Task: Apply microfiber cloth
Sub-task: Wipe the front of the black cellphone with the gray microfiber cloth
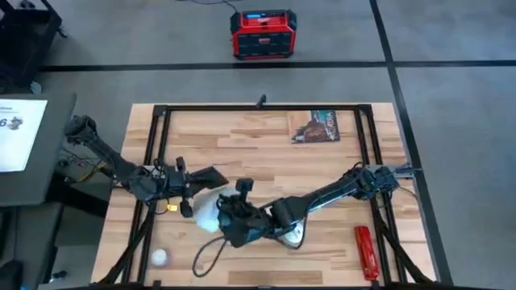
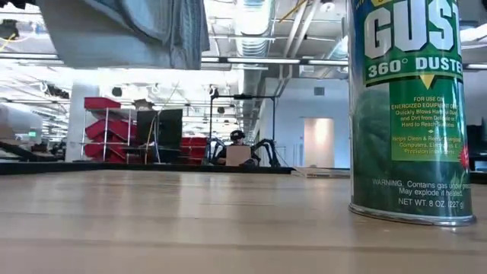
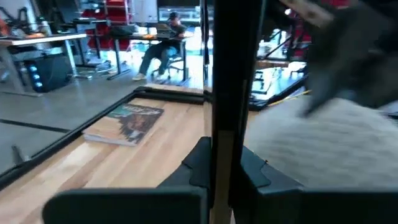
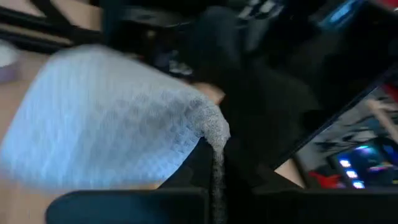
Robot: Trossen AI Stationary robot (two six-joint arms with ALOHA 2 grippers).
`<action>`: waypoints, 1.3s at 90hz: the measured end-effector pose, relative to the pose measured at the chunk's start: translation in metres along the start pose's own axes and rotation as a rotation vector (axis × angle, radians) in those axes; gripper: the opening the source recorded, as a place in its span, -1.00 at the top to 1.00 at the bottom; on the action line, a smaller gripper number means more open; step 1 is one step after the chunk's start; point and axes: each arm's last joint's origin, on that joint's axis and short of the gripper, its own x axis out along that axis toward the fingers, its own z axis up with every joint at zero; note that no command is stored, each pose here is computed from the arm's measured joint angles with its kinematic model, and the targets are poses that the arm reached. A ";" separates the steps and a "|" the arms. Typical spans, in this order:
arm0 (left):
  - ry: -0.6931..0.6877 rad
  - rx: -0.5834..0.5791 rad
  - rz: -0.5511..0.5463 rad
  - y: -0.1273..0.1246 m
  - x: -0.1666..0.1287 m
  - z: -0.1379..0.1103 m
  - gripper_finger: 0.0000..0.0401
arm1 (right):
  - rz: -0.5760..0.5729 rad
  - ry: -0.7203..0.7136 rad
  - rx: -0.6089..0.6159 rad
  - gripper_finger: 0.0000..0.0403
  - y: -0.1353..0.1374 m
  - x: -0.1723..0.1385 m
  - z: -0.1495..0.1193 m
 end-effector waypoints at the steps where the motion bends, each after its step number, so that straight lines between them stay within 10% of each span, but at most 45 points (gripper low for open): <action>1: -0.001 0.000 -0.002 -0.001 0.000 0.000 0.98 | -0.005 -0.002 -0.003 1.00 -0.001 0.000 0.000; 65: -0.047 -0.044 -0.028 -0.020 0.009 -0.004 0.98 | -0.145 -0.147 -0.023 1.00 -0.052 0.003 0.034; 117: -0.043 -0.005 -0.020 -0.020 0.008 -0.005 0.98 | -0.138 0.006 0.061 1.00 -0.028 0.008 -0.001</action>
